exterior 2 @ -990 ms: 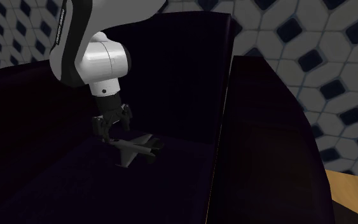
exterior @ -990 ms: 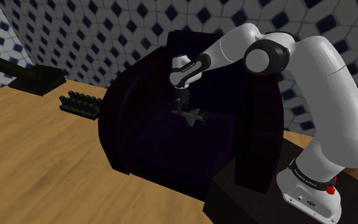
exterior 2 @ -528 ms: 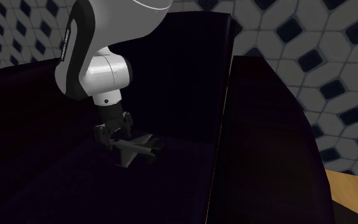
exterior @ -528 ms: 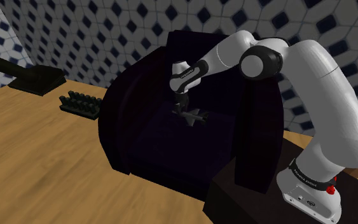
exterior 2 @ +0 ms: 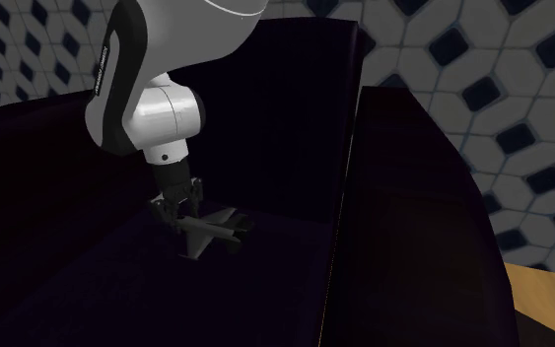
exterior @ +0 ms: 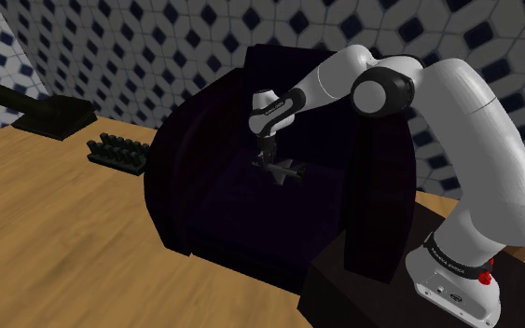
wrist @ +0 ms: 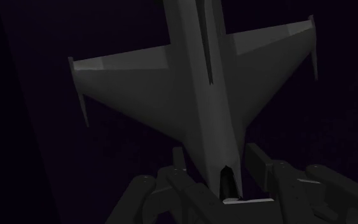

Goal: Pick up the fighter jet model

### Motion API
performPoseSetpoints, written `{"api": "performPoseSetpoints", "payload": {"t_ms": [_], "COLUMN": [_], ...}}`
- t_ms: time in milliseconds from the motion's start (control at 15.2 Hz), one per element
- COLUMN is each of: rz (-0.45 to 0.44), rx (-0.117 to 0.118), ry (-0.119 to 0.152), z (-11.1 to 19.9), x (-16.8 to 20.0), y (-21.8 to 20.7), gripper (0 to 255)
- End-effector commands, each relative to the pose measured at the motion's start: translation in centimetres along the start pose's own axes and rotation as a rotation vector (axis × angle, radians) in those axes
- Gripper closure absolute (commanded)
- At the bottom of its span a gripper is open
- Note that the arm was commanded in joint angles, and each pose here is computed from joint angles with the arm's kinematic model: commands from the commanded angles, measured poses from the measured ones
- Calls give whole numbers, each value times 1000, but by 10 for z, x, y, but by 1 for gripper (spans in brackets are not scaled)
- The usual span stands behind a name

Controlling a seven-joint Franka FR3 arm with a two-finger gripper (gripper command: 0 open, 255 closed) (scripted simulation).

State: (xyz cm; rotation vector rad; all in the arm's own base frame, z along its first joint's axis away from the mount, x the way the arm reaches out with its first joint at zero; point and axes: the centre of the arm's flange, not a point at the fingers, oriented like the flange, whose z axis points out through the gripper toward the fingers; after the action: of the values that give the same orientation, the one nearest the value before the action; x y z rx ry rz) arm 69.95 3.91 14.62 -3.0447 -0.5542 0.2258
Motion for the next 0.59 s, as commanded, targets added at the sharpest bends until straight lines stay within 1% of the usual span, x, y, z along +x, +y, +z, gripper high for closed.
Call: {"api": "performPoseSetpoints", "payload": {"t_ms": [0,66,528], "rz": [1,1,1], "rx": [0,0,0], "ry": [-2,-2,-2], "z": [2,0,-36], "x": [0,0,-5], "y": [0,0,-2], "gripper": [255,255,255]}}
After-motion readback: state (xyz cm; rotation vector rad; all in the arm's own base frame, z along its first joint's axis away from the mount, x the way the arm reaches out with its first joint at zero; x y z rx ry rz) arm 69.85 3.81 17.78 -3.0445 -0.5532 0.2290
